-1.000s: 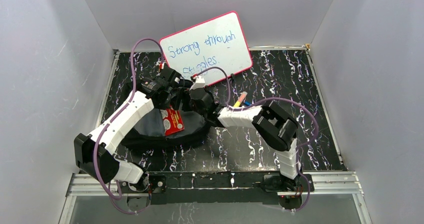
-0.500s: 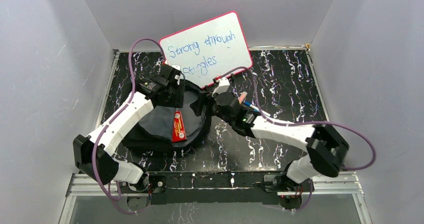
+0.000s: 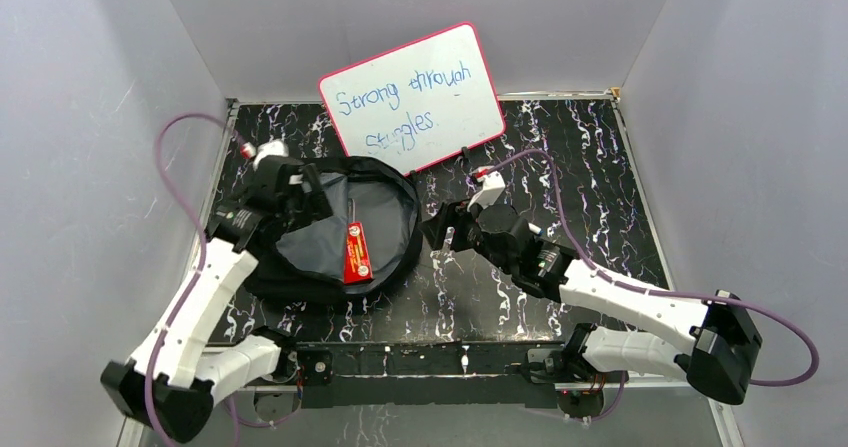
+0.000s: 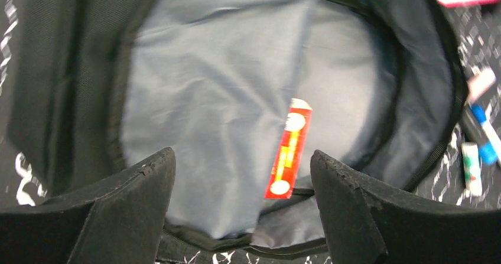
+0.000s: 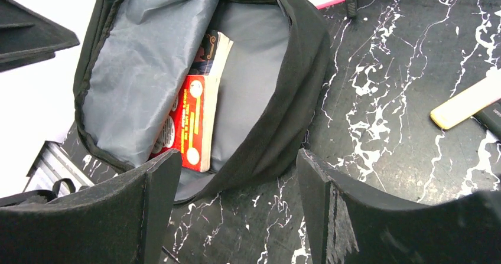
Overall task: Pack the student bag
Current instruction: Adjust the student bag at the center of the board.
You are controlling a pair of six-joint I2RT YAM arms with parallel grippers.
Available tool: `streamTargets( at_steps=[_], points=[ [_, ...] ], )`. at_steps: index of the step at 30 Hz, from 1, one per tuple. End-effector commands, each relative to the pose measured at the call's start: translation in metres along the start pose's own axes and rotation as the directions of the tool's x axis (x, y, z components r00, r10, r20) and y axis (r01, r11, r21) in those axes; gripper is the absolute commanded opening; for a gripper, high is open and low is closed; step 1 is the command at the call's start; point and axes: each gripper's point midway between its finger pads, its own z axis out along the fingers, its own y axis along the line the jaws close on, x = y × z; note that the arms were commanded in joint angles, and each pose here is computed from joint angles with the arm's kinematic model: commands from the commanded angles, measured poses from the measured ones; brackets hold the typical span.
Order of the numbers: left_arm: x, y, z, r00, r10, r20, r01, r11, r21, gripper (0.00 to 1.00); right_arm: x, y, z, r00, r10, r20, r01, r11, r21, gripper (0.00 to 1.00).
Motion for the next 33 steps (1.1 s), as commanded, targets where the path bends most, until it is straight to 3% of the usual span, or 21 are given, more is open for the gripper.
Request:
streamTargets(
  at_steps=[1,8,16,21,29,33],
  points=[
    [0.009,0.059,-0.008,0.968,-0.246,0.059,0.252,0.955,-0.158,0.82,-0.004,-0.001,-0.008,1.0,0.011,0.01,-0.011,1.0,-0.002,0.8],
    [0.023,0.11,0.017,0.935,-0.353,-0.01,0.336,0.897,-0.289,0.86,0.0,0.003,-0.011,1.0,0.01,-0.022,-0.01,1.0,-0.019,0.8],
    [0.035,0.096,0.044,0.864,-0.496,-0.087,0.485,0.866,-0.123,0.85,-0.003,0.004,-0.017,1.0,0.012,-0.017,-0.013,0.999,-0.03,0.8],
    [0.04,0.085,0.056,0.836,-0.538,-0.111,0.537,0.843,-0.042,0.77,-0.003,0.002,-0.021,1.0,0.014,-0.021,-0.014,1.0,-0.022,0.8],
    [0.032,0.089,0.052,0.857,-0.51,-0.076,0.509,0.86,-0.032,0.23,-0.004,-0.001,-0.025,1.0,0.025,-0.013,-0.025,1.0,-0.013,0.8],
    [0.01,0.085,0.038,0.881,-0.473,-0.018,0.473,0.881,0.016,0.0,-0.003,-0.002,-0.026,0.999,0.033,-0.019,-0.033,0.999,-0.006,0.8]
  ],
)
